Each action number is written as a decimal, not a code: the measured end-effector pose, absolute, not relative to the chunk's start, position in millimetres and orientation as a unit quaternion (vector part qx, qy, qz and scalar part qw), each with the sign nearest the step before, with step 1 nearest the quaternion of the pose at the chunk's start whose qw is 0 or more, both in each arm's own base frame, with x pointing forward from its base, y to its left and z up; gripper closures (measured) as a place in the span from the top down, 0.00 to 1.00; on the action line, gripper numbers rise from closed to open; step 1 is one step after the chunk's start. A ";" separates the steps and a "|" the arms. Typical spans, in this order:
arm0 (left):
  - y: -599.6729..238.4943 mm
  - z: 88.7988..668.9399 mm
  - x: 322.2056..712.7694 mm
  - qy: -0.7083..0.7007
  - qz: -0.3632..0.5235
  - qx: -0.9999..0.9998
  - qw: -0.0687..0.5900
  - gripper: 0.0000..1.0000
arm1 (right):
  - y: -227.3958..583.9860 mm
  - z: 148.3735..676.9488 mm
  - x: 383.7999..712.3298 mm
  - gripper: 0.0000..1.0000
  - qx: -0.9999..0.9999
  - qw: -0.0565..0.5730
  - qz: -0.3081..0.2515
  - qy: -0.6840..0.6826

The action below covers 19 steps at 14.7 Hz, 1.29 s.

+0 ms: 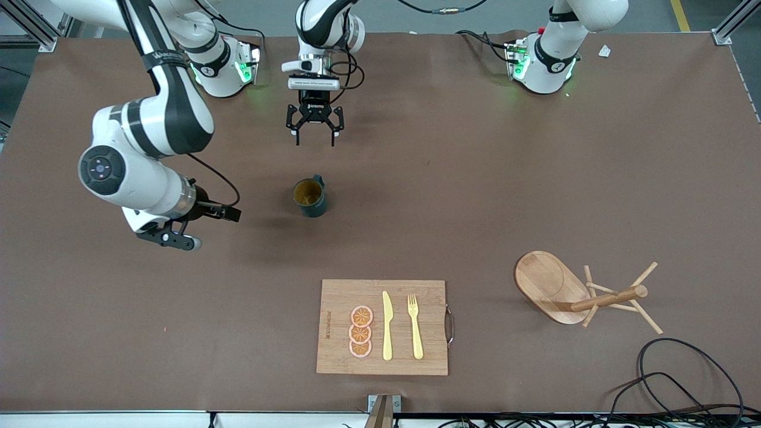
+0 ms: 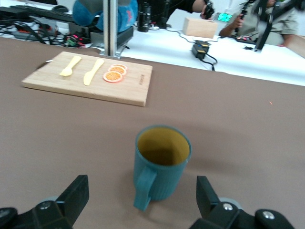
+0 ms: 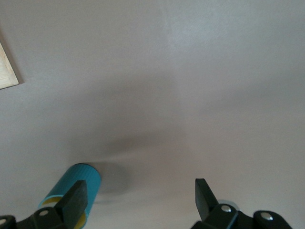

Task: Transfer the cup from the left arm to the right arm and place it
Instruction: 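Hold the mug with the left gripper while the right gripper reaches it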

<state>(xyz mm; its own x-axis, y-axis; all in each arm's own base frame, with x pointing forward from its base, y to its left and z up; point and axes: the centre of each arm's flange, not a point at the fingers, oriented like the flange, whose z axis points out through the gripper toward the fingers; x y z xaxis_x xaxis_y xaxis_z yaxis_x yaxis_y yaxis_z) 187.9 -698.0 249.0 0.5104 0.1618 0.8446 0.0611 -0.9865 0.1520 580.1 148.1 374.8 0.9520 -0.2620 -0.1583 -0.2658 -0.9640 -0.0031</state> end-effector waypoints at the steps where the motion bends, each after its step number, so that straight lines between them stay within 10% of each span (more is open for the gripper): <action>1: -693.2 269.2 201.9 0.074 0.485 0.871 0.032 1.00 | 154.4 371.6 577.9 1.00 -0.987 0.012 0.076 0.138; 11: -513.6 485.2 471.6 0.149 0.317 0.935 -0.059 1.00 | 231.9 320.5 532.0 1.00 -0.978 0.009 0.048 0.201; 19: -297.6 564.0 592.6 0.186 0.175 0.966 -0.041 1.00 | 281.2 282.3 482.0 1.00 -0.973 0.007 0.036 0.227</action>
